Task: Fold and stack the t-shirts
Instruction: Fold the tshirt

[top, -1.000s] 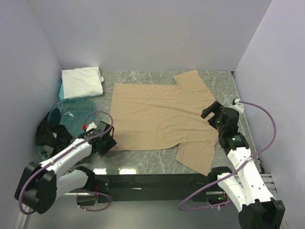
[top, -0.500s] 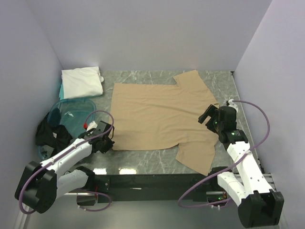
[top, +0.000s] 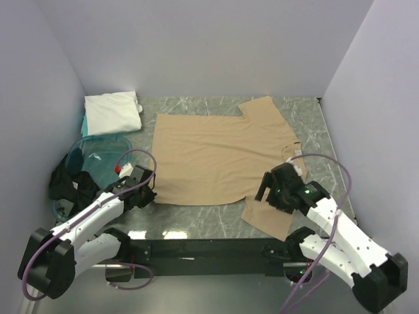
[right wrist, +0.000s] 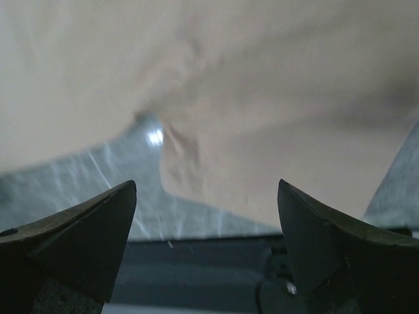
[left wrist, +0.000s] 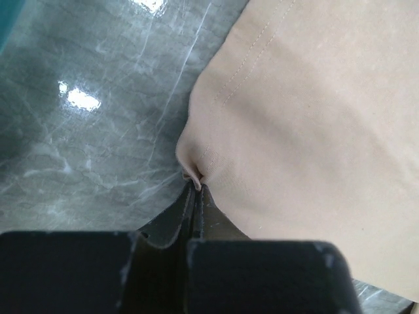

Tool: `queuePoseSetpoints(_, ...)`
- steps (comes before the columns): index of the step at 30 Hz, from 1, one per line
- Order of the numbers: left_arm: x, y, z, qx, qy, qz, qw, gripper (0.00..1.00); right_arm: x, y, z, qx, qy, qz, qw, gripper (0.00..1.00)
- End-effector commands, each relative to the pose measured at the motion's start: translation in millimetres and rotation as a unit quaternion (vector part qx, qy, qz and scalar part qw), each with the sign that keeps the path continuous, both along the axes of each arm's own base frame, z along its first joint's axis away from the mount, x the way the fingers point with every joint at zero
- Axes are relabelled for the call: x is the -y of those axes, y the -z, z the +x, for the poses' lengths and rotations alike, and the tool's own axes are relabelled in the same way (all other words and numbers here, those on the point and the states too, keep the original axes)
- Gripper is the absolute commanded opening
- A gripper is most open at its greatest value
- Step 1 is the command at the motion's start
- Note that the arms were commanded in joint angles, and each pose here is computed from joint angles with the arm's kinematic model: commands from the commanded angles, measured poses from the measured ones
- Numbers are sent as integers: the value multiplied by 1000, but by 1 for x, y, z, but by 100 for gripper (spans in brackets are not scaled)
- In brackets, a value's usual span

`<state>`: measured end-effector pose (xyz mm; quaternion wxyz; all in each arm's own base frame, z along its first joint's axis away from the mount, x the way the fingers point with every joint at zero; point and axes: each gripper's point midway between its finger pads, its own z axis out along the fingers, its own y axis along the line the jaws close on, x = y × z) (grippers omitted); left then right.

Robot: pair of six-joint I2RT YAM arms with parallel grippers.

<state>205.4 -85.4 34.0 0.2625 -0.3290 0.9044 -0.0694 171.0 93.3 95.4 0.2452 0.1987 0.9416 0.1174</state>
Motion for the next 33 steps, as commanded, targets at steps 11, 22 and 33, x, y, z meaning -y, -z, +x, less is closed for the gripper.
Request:
queuePoseSetpoints(11,-7,-13,9,35,-7,16,999,1,-7,70,-90,-218,-59,-119,967,74)
queuePoseSetpoints(22,-9,-10,11,20,-15,27,999,1,-6,96,-82,-235,-72,-129,961,56)
queuePoseSetpoints(33,-8,-9,14,9,-19,31,999,1,-1,91,-74,-226,-79,-125,963,2)
